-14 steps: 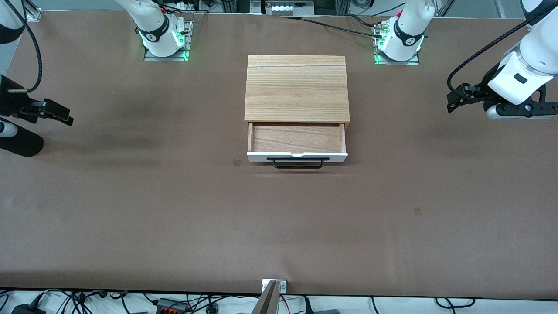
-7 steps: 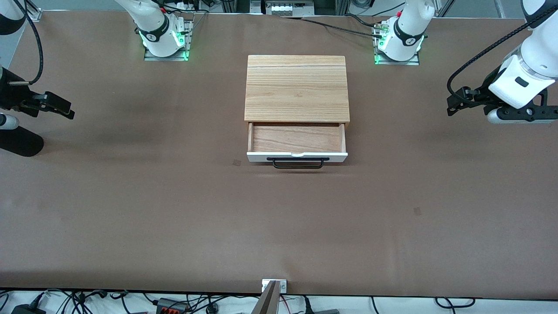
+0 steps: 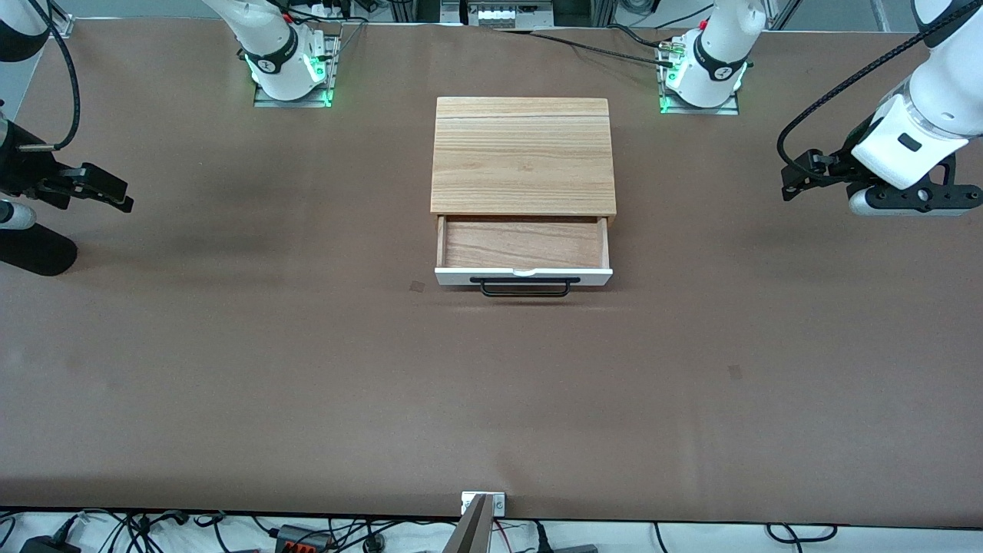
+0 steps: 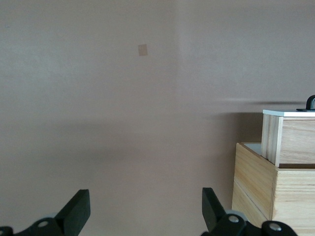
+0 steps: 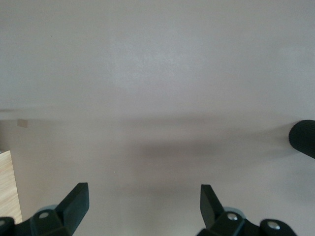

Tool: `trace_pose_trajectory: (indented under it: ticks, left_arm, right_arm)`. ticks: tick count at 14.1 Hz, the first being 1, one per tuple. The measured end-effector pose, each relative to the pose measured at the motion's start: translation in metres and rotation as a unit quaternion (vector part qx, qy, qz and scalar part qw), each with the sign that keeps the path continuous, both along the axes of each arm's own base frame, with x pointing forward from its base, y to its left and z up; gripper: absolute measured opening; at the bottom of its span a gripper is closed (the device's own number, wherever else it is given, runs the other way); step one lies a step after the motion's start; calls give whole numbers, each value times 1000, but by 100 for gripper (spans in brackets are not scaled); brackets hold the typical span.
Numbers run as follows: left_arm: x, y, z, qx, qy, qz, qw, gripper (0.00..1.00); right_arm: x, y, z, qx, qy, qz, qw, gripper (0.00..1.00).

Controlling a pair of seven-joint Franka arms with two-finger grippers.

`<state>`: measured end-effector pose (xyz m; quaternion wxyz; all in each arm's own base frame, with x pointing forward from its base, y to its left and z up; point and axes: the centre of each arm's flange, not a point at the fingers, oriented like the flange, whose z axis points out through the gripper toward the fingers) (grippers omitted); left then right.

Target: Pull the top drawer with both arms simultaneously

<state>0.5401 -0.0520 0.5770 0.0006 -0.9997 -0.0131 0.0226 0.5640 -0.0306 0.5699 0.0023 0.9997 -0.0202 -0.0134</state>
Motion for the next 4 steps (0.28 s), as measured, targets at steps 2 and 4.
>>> trace_pose_trajectory:
  ticks: [2,4]
  left_arm:
    - [0,0,0,0,0,0,1000,100]
    - [0,0,0,0,0,0,1000,100]
  right_arm:
    - [0,1,0,0,0,1,1000,100]
    - [0,1,0,0,1,1,1000,100]
